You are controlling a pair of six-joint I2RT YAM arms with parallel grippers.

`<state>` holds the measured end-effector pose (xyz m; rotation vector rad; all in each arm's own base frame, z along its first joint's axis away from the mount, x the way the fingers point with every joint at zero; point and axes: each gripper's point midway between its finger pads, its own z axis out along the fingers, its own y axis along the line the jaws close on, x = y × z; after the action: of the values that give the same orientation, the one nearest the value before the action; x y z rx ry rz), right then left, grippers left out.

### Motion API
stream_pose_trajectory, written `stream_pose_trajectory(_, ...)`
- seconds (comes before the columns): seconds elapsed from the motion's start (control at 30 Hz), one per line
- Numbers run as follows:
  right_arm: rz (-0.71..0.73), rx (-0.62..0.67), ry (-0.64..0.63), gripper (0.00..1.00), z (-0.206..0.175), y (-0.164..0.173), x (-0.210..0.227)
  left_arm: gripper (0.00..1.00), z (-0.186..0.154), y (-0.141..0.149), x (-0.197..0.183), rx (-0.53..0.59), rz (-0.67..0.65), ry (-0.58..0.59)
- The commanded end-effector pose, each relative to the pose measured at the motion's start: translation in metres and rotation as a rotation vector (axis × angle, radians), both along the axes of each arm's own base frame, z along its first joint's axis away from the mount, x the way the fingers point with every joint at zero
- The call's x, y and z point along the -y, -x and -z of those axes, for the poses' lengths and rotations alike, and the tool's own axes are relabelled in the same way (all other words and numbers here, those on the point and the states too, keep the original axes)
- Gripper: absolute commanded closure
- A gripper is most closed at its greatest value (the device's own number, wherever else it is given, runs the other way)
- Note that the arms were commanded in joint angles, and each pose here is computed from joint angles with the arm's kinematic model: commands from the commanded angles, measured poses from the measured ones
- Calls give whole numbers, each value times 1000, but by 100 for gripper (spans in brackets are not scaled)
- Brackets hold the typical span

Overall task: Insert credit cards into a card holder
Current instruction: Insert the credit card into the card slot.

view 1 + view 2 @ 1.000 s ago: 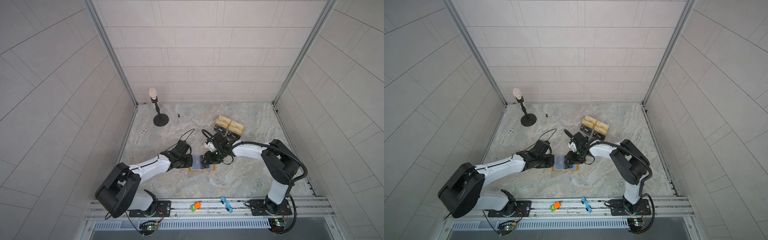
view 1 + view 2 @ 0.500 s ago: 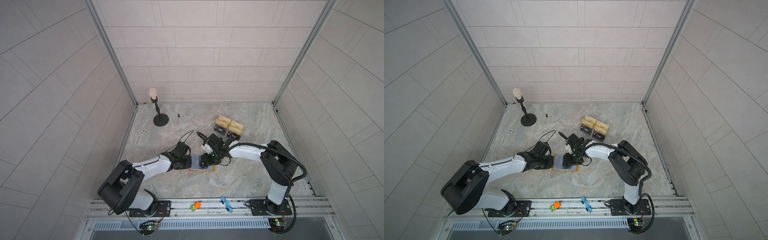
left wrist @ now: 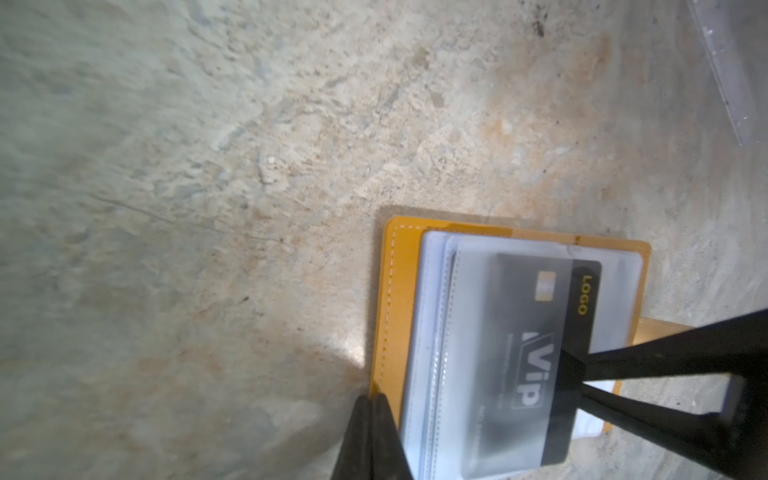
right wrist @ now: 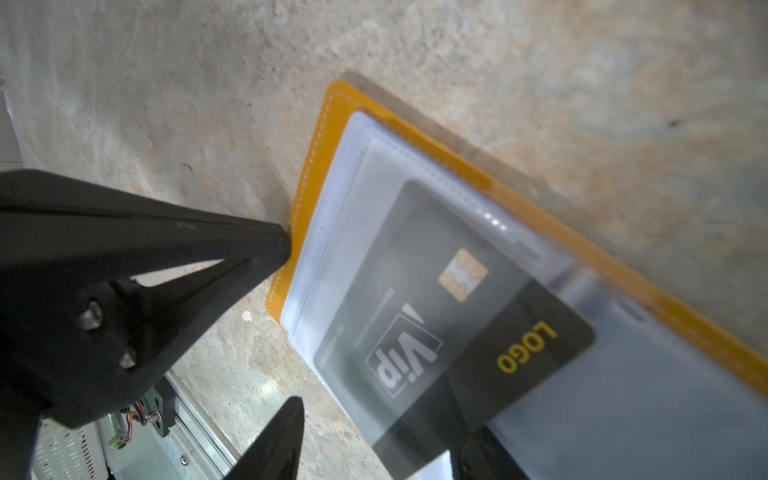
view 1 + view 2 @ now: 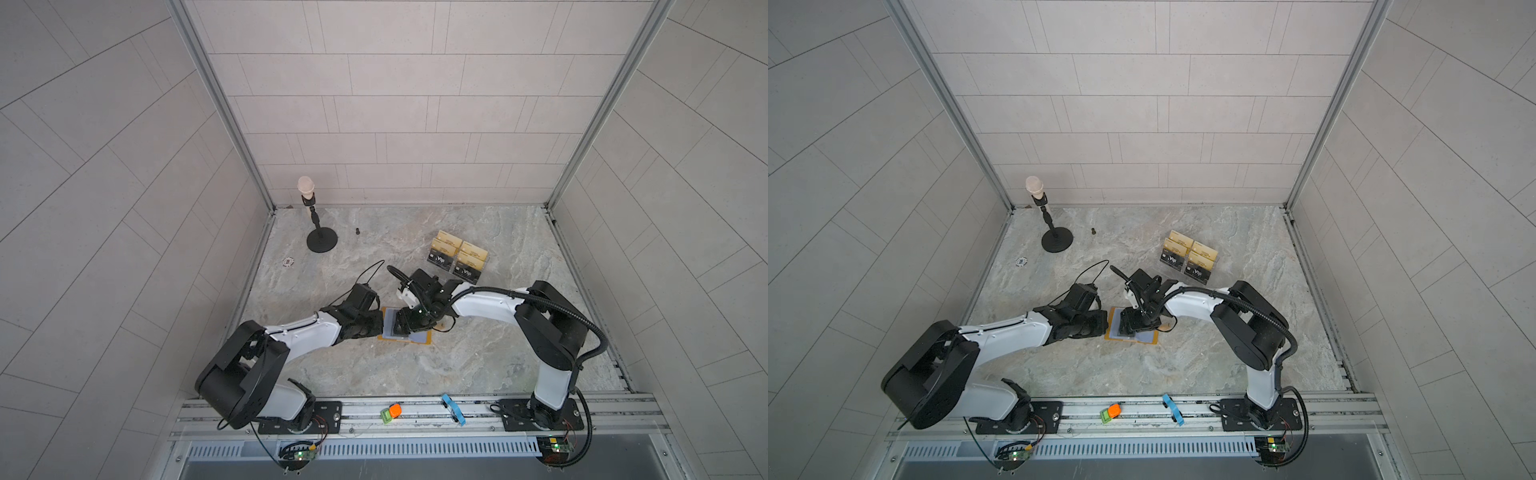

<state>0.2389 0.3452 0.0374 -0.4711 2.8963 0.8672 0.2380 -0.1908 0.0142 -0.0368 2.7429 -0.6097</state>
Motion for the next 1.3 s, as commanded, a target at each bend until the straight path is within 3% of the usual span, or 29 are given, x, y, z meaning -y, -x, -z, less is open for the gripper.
stream_pose_trajectory(0.0,-1,-16,11,42,9,3,-5,100,11,13,-1,-54,11,8)
stream_pose_trajectory(0.7,73,7,64,38,9,1,-20,100,7,16,6,-54,4,76)
stream_pose_trajectory(0.93,65,113,98,36,-16,-9,-9,100,7,15,-4,-52,-11,13)
stream_pose_trajectory(1.27,25,112,134,37,-22,-2,4,100,7,12,-8,-61,-12,-29)
